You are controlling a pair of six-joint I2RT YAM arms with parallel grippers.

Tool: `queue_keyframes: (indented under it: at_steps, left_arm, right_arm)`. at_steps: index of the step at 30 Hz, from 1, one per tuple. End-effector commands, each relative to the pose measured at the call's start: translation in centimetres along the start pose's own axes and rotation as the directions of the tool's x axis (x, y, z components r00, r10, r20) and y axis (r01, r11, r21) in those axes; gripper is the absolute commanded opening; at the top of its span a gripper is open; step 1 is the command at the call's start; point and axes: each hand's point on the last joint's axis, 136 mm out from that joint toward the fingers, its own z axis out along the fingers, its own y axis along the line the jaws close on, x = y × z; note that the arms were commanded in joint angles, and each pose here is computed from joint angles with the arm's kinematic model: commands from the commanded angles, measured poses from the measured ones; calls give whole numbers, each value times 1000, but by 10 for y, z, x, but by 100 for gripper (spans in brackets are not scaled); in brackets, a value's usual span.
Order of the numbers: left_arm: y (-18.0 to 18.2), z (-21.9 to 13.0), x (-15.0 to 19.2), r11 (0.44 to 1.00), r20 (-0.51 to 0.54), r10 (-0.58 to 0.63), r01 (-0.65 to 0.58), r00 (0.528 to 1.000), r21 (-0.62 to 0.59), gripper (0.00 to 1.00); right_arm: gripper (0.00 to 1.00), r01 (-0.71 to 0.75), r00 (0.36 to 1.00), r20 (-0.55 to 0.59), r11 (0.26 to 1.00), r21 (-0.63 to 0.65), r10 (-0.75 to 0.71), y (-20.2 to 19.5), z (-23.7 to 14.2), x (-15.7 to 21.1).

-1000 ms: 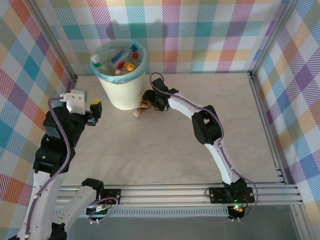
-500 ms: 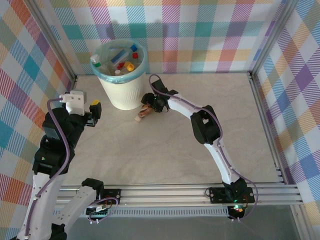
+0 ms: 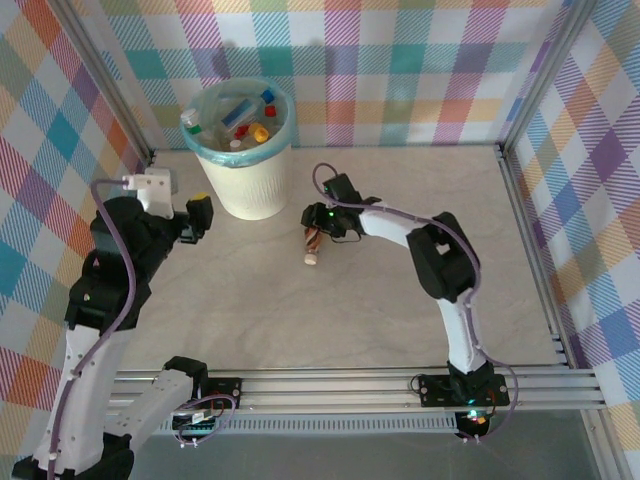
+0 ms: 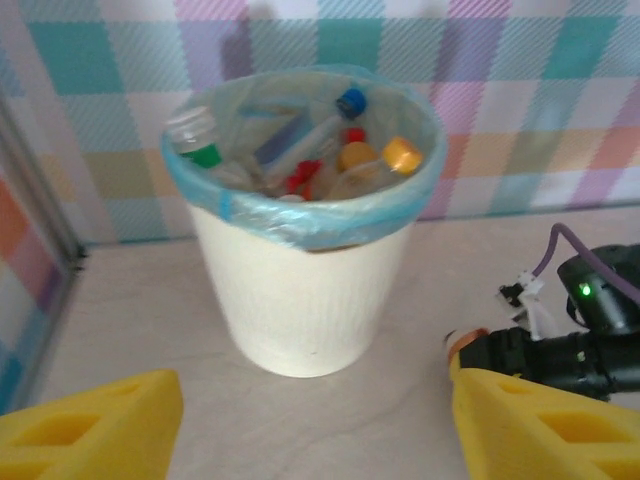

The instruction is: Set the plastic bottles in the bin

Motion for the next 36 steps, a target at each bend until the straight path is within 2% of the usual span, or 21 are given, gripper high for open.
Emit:
queue_keyframes:
  at_steps: [1, 3, 6, 8, 12, 18, 20, 24, 31, 36]
  left_arm:
    - [-37, 1, -14, 969, -61, -141, 150, 988, 195, 78]
    - [-60, 3, -23, 926, -108, -184, 209, 977, 315, 80]
    - [-93, 5, -39, 832, -181, -234, 293, 955, 470, 84]
    - [-114, 4, -42, 775, -237, -217, 315, 947, 548, 84]
    - [-140, 7, -30, 738, -340, -119, 312, 933, 599, 85]
    - [-181, 6, -5, 668, -421, 8, 309, 907, 677, 86]
    - [-189, 7, 1, 664, -426, 41, 294, 904, 687, 87]
    - [-191, 17, 12, 706, -434, 79, 257, 898, 660, 87]
    - [-195, 28, 32, 735, -468, 126, 235, 875, 636, 86]
    - [-203, 27, 42, 718, -491, 149, 247, 859, 651, 85]
  right_arm:
    - [52, 274, 952, 192, 945, -176, -240, 61, -69, -22]
    - [51, 385, 908, 259, 901, -200, -330, 74, -100, -15]
    - [50, 548, 815, 351, 809, -212, -461, 93, -142, 3]
    - [50, 635, 748, 405, 744, -207, -526, 107, -167, 14]
    - [51, 752, 624, 512, 632, -189, -590, 128, -210, 32]
    - [48, 810, 556, 583, 542, -222, -592, 154, -251, 45]
    - [48, 821, 543, 592, 523, -226, -596, 159, -257, 49]
    - [48, 837, 526, 598, 491, -240, -604, 168, -263, 57]
    - [48, 849, 513, 613, 463, -256, -601, 178, -266, 66]
    - [49, 847, 517, 613, 459, -267, -598, 182, -264, 69]
